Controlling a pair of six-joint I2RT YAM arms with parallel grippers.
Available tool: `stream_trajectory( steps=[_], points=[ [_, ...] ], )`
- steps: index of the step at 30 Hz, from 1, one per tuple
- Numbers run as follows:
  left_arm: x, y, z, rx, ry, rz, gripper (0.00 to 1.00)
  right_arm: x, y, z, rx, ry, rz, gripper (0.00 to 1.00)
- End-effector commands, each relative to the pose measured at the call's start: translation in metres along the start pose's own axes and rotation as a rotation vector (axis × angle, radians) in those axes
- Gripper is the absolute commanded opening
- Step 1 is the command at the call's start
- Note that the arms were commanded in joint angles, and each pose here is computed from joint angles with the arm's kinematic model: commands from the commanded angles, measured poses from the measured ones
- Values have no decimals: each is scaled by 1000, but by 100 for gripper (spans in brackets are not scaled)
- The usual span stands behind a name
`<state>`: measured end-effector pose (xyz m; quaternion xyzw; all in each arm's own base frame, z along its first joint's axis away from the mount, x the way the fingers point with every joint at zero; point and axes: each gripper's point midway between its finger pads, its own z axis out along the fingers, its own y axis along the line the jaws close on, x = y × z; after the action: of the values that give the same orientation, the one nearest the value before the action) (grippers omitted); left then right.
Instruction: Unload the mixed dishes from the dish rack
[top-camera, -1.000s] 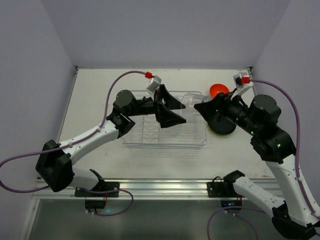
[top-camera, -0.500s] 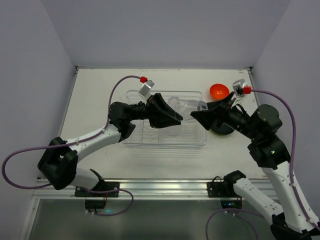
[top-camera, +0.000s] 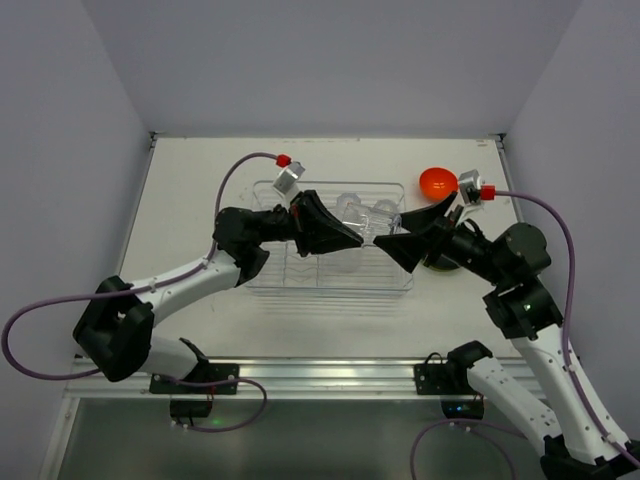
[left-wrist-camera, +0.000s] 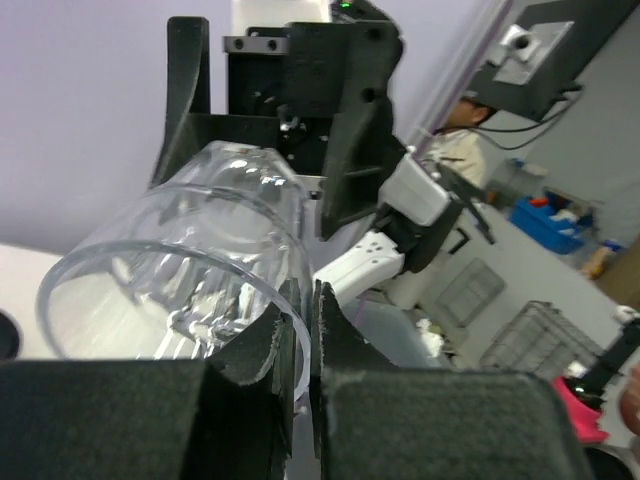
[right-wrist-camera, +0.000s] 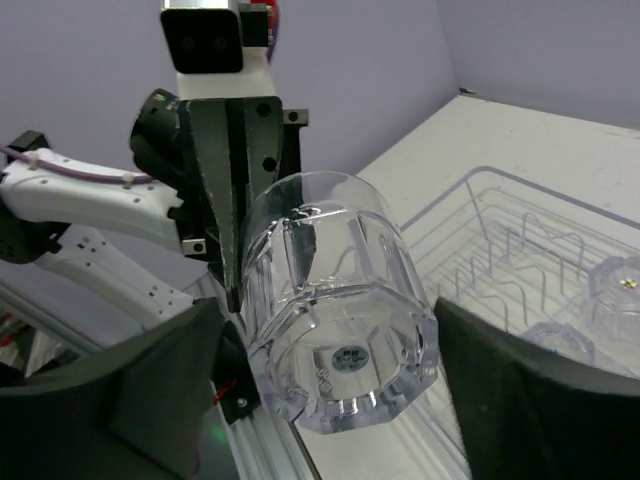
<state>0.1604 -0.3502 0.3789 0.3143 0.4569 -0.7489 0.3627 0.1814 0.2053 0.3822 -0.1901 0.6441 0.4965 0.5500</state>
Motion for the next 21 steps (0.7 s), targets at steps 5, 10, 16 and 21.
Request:
stream_trajectory(
  steps=[5, 10, 16, 21],
  points=[
    [-6, 48, -10, -342, 34, 89, 0, -10, -41, -9, 250, -74, -19, 99],
    [-15, 85, -38, -641, 94, 173, 0, -18, -68, -29, 457, -100, -44, 99],
    [-35, 125, -104, -1120, 167, 211, 0, -40, -98, -79, 806, -137, -44, 99],
    [-64, 143, -179, -1525, 211, 251, 0, -39, -102, -96, 888, -131, -45, 99]
  ],
)
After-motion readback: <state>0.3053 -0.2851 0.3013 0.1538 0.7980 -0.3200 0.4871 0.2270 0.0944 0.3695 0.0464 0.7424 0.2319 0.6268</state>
